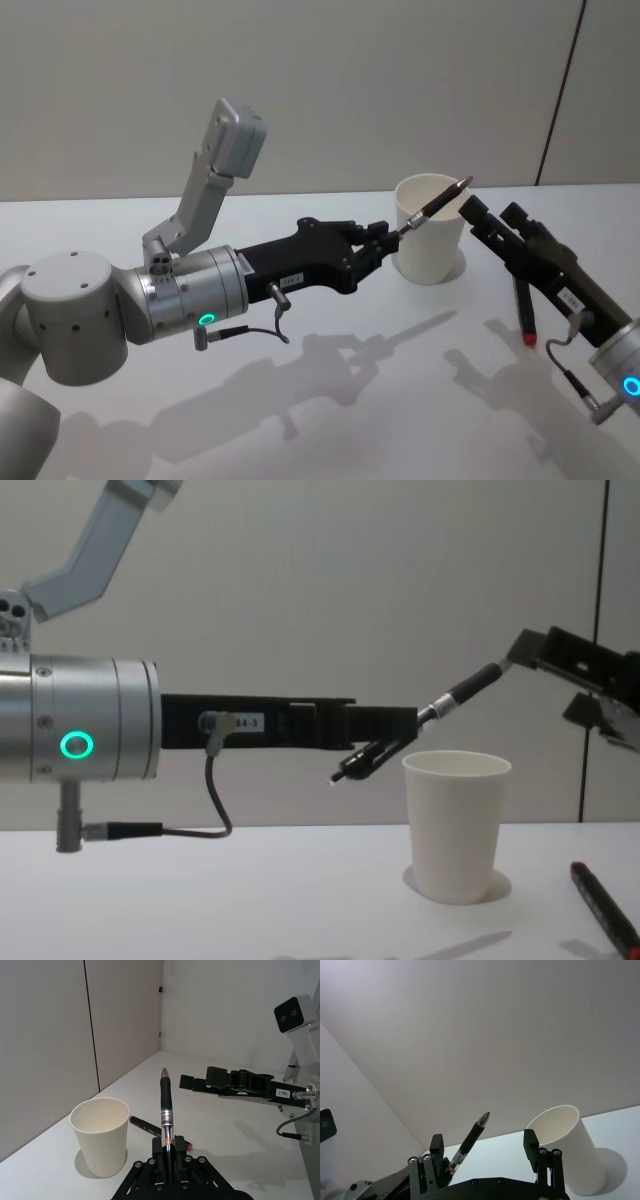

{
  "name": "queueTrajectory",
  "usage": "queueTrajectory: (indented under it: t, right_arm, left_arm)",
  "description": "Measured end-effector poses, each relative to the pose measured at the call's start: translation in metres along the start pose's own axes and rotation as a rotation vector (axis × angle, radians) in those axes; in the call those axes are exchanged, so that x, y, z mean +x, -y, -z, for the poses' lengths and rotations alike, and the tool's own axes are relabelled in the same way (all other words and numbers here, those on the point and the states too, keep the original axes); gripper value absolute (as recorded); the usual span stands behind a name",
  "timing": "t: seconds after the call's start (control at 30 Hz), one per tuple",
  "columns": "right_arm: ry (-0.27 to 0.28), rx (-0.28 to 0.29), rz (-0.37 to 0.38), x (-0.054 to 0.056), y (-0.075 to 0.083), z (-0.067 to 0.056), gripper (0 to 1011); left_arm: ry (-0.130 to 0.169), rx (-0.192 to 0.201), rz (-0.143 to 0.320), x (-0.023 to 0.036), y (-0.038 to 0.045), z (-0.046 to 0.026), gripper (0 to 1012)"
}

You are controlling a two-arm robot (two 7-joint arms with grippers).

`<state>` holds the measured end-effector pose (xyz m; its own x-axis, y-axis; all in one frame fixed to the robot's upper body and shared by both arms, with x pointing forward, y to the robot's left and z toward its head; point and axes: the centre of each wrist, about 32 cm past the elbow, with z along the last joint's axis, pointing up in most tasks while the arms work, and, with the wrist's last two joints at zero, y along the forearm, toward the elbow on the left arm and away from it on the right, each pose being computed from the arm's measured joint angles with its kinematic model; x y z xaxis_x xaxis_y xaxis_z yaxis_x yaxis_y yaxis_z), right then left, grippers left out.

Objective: Place the pen into the pen holder.

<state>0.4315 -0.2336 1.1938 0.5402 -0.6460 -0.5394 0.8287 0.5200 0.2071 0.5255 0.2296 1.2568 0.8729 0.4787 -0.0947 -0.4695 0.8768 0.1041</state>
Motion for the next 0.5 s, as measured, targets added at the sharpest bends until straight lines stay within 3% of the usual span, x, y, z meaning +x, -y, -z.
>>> queueTrajectory:
  t: [0.3, 0.5]
  right_arm:
    - [-0.157, 0.001, -0.021, -0.002, -0.013, 0.005, 1001]
    - [-0.210, -0.008, -0.025, -0.003, -0.021, 0.008, 1001]
  left_arm:
    - [0.000, 0.000, 0.000, 0.0000, 0.0000, 0.0000, 149]
    - [0.000, 0.000, 0.000, 0.0000, 0.0000, 0.0000, 149]
